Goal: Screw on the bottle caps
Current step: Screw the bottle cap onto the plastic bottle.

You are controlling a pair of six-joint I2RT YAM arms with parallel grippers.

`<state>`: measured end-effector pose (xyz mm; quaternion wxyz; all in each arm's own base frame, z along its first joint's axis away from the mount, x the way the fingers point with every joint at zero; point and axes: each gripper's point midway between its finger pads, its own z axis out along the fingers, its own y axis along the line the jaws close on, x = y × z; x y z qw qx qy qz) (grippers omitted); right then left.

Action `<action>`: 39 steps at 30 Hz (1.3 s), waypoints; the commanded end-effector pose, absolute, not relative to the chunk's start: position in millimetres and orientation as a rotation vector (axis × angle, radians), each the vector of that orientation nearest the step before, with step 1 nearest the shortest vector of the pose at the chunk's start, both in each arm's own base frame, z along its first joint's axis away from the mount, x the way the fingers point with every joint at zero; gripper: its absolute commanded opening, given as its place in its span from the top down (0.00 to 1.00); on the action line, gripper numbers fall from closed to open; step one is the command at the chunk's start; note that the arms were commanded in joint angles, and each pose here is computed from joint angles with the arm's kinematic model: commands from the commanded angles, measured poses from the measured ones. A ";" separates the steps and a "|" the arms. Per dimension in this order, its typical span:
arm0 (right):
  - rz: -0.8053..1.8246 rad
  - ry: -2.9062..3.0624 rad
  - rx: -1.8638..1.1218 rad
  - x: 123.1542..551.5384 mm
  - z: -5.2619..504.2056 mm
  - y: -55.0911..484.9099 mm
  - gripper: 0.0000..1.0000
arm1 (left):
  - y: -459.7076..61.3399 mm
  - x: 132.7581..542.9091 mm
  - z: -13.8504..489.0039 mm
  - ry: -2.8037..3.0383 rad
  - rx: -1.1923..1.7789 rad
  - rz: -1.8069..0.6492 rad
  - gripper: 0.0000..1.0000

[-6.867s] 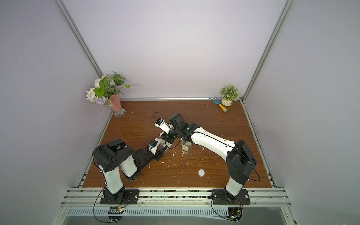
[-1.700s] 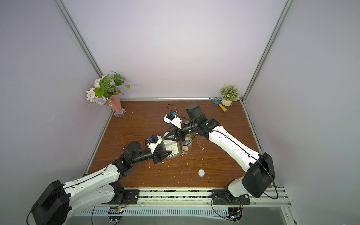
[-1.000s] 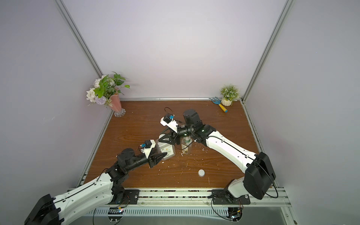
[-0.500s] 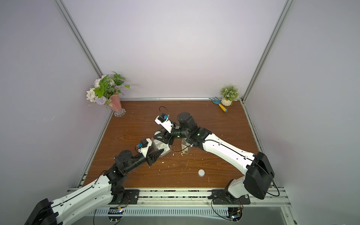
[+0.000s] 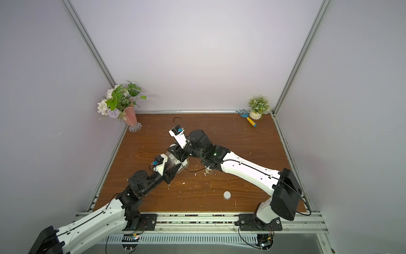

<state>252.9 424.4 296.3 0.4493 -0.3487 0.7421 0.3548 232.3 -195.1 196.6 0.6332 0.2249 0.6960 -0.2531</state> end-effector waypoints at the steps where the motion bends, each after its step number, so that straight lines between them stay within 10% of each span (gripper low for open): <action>1: 0.701 2.082 -0.696 261.5 243.7 419.0 1.00 | -188.6 225.7 284.0 1.268 0.444 -0.558 0.99; 15: 0.490 2.166 -0.535 260.2 232.2 452.3 1.00 | -183.7 227.8 287.3 1.262 0.410 -0.546 0.99; 20: 0.511 2.132 -0.561 260.1 250.1 450.6 0.55 | -188.5 224.7 278.6 1.278 0.443 -0.566 0.99; 28: 0.634 2.002 -0.641 265.7 315.0 419.4 0.15 | -200.4 221.1 267.9 1.300 0.510 -0.604 0.99; 39: 0.988 1.793 -0.787 260.9 378.9 358.8 0.10 | -214.8 220.6 259.3 1.328 0.571 -0.653 0.99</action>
